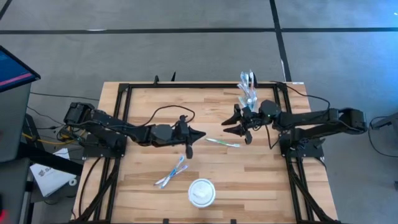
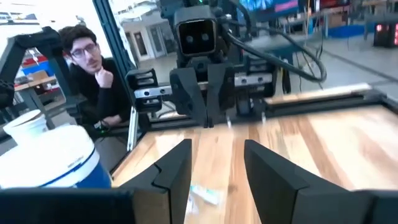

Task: Pick & Place toothbrushing station
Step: Put the green toothbrush into the transparent organizer

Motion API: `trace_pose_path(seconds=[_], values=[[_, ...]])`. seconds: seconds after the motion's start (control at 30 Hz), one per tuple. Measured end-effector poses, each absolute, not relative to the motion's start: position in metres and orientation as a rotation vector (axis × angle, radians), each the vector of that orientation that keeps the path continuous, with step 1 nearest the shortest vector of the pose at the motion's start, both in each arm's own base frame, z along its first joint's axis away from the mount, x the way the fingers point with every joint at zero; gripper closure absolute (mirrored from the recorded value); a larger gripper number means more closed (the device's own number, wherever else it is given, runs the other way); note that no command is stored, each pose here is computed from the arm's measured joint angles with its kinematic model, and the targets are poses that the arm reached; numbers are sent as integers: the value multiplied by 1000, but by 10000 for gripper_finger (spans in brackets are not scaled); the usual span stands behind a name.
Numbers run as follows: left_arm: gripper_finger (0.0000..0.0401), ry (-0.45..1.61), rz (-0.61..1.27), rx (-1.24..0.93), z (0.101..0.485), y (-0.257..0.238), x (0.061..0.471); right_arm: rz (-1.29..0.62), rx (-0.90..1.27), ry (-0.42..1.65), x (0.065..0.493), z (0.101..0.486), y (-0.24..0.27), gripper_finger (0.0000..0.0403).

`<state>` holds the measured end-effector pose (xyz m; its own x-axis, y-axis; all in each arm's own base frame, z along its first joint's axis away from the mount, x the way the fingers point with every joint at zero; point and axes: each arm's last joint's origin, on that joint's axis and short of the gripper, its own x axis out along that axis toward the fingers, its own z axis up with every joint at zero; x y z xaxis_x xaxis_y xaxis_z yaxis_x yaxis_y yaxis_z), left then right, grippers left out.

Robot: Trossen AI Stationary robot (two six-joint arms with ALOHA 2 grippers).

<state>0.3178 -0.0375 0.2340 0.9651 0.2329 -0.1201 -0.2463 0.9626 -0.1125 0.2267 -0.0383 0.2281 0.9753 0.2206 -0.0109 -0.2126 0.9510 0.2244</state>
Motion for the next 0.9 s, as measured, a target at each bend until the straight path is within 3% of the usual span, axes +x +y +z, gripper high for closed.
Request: trace_pose_path(seconds=[0.17, 0.57, 0.9], values=[[387, 187, 278, -56, 227, -26, 318, 214, 245, 101, 219, 228, -37, 265], [311, 406, 241, -74, 194, 18, 322, 173, 237, 116, 206, 235, -42, 265], [302, 527, 206, -21, 153, 25, 350, 161, 207, 166, 205, 229, -44, 265]])
